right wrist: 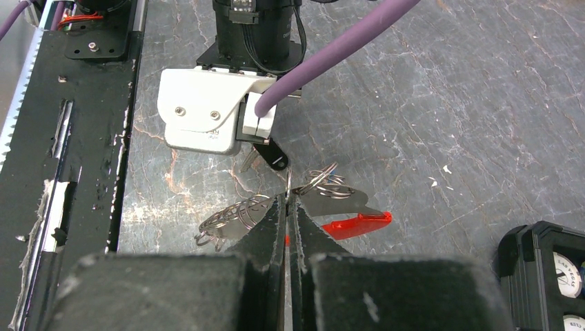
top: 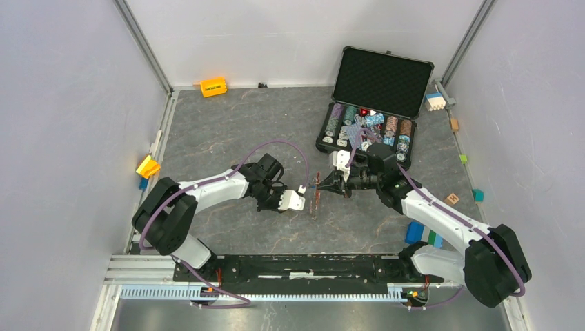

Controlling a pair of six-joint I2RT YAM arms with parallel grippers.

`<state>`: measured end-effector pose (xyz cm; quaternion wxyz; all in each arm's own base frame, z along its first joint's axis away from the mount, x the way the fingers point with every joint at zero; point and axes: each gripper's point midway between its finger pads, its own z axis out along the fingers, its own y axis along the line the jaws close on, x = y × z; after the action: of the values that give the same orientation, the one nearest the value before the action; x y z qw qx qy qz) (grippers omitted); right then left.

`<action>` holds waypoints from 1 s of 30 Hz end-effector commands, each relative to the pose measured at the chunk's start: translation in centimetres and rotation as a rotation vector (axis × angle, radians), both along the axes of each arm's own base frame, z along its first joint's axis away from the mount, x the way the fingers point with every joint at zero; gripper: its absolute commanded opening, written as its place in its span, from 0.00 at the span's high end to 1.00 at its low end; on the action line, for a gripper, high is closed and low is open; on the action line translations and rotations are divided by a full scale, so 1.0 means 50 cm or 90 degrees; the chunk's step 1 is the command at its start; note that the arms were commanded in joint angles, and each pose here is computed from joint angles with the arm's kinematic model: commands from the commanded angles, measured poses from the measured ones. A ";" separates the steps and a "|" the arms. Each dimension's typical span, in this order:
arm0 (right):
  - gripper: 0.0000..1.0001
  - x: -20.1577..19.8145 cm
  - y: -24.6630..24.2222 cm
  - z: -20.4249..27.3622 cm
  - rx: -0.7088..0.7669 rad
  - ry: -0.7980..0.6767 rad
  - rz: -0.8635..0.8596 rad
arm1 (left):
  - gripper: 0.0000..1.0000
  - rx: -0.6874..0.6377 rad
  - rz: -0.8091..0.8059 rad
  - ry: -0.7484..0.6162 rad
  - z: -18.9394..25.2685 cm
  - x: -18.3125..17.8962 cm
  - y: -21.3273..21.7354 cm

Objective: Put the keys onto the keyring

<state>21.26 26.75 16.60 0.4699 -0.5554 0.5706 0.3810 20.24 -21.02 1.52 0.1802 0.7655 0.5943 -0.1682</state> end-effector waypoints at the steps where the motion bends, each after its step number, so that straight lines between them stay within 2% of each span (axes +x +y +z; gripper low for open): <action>1: 1.00 0.009 0.010 0.032 0.017 -0.032 0.010 | 0.98 -0.008 0.003 -0.007 0.021 0.010 -0.009; 9: 1.00 0.010 0.009 0.030 0.015 -0.031 0.009 | 0.98 -0.038 0.003 -0.009 0.075 0.005 -0.020; 16: 1.00 0.009 0.009 0.032 0.016 -0.033 0.009 | 0.98 -0.127 -0.002 -0.017 0.164 -0.009 -0.053; 22: 1.00 0.009 0.010 0.033 0.017 -0.031 0.009 | 0.98 -0.194 0.002 0.009 0.216 -0.028 -0.080; 30: 1.00 0.008 0.014 0.028 0.014 -0.026 0.006 | 0.98 -0.247 0.122 0.076 0.300 -0.013 -0.122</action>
<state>21.19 26.75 16.42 0.4669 -0.5564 0.5719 0.3812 19.30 -25.09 12.28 0.2807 0.7065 0.5953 -0.2602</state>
